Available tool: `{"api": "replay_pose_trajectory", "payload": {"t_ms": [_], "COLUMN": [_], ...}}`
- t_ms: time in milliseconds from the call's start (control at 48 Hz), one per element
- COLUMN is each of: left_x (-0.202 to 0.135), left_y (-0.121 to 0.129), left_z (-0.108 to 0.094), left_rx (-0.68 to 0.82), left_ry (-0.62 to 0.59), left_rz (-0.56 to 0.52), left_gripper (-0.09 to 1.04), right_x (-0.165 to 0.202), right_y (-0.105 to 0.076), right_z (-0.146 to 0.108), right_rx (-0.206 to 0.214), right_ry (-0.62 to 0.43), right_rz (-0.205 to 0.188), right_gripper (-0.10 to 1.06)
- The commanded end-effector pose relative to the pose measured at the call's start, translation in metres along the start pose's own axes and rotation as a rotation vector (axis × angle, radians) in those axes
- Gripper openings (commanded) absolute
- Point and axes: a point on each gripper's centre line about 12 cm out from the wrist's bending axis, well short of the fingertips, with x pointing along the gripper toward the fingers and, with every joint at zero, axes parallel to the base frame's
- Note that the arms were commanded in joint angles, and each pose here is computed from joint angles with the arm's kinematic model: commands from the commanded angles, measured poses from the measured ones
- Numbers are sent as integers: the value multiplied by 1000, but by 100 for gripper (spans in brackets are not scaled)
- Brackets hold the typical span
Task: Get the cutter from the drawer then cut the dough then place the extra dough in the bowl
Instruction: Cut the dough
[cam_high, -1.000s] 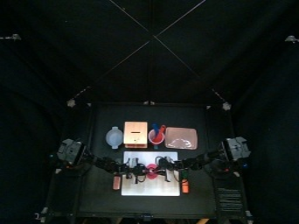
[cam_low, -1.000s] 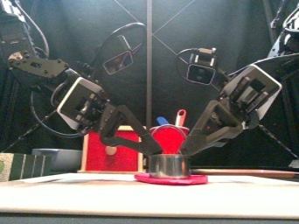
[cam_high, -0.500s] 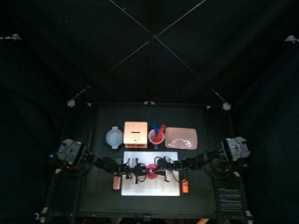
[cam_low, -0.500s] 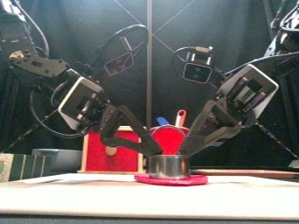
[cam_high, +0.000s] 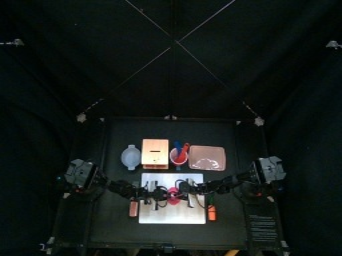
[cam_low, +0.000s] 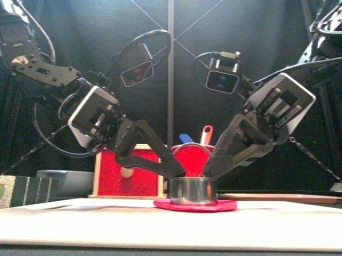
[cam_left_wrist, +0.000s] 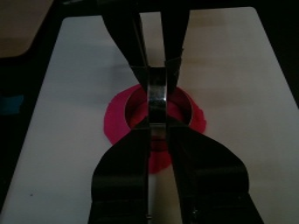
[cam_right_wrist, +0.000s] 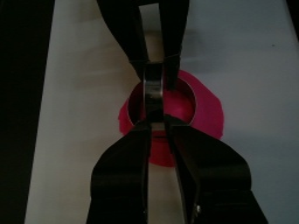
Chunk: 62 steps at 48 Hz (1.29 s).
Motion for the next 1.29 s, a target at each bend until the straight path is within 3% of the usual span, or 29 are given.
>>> {"api": "replay_pose_trajectory", "payload": {"t_ms": [21, 271, 1292], "left_x": [2, 1, 0], "left_y": [0, 1, 0], "left_z": [-47, -49, -57], "left_rx": [10, 10, 2], "left_ry": [182, 190, 246], "left_rz": [-13, -13, -24], "left_gripper": [51, 51, 51], "right_x": [11, 12, 11], "right_y": [-10, -11, -14], "right_z": [-11, -4, -7], "right_rx": [24, 7, 12], "right_ry": [60, 44, 51], "right_rz": [-28, -25, -31], "right_gripper": [51, 51, 51]}}
